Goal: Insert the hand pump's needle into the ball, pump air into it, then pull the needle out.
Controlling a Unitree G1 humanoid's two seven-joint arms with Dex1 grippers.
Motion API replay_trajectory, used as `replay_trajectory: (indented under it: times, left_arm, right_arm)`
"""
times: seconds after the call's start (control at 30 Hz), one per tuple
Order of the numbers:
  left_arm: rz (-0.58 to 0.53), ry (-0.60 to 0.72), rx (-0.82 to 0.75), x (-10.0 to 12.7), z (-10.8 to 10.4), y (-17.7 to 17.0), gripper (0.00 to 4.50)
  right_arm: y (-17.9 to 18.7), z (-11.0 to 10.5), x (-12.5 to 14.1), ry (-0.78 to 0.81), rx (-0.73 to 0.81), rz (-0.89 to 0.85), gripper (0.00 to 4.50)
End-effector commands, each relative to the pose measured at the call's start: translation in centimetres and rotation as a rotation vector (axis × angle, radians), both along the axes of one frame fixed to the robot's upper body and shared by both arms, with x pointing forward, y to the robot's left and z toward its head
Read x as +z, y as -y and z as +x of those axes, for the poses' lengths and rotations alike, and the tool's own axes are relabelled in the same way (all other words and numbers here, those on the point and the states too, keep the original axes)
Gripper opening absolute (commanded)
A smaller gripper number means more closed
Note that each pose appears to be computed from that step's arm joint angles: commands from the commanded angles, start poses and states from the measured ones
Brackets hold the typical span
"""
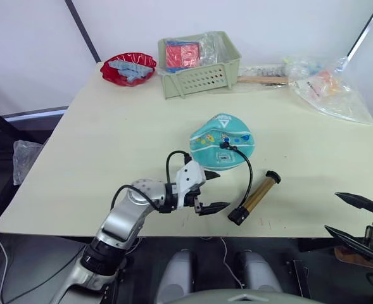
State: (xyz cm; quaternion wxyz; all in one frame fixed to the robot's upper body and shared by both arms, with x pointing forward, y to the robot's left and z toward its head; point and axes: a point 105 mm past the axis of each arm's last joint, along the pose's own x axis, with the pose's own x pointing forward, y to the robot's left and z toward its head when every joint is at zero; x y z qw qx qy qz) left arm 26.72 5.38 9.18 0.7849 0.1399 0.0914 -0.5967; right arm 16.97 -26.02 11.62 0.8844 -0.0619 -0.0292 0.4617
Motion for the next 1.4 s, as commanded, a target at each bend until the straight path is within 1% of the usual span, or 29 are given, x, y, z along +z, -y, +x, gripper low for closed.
replay_trajectory:
  times: [0.03, 0.1, 0.27, 0.33, 0.43, 0.53, 0.7, 0.87, 0.97, 1.17, 1.4]
  left_arm:
    - [0.044, -0.014, -0.007, -0.2, 0.3, 1.6, 4.47]
    - [0.045, -0.033, -0.004, -0.2, 0.4, 2.4, 4.47]
    - [0.072, -0.088, -0.034, -0.7, -0.7, 4.3, 4.47]
    - [0.126, -0.093, -0.013, -1.5, -0.7, 4.4, 4.47]
    - [0.142, -0.109, 0.046, -2.0, -0.4, 5.0, 4.47]
    - [0.13, -0.123, 0.085, -2.0, -0.2, 5.7, 4.47]
    - [0.118, -0.141, 0.095, -2.0, -0.5, 7.4, 4.47]
    - [0.175, -0.115, 0.108, -2.6, -0.2, 8.3, 4.47]
    - [0.189, -0.114, 0.117, -2.9, -0.1, 8.7, 4.47]
    - [0.243, -0.069, 0.156, -4.0, 0.3, 9.8, 4.47]
    - [0.24, -0.048, 0.23, -4.5, 1.2, 10.4, 4.47]
  right_arm:
    - [-0.5, -0.2, 0.8, 0.041, 0.026, -0.01, 4.5]
    - [-0.6, -0.3, 0.7, 0.038, 0.029, -0.01, 4.5]
    - [-0.7, -0.5, 0.7, 0.036, 0.035, -0.016, 4.5]
    - [-0.8, -0.5, 0.7, 0.033, 0.038, -0.017, 4.5]
    - [-1.0, -0.7, 0.4, 0.02, 0.042, -0.015, 4.5]
    - [-1.3, -0.8, 0.2, 0.02, 0.04, -0.007, 4.5]
    - [-1.7, -1.1, -0.1, 0.009, 0.042, -0.001, 4.5]
    - [-1.6, -1.3, -0.3, 0.002, 0.043, -0.002, 4.5]
    - [-1.7, -1.3, -0.4, 0.003, 0.044, -0.002, 4.5]
    - [-1.9, -1.2, -0.5, 0.008, 0.046, 0.004, 4.5]
    - [-1.9, -1.1, -0.6, 0.008, 0.045, 0.006, 4.5]
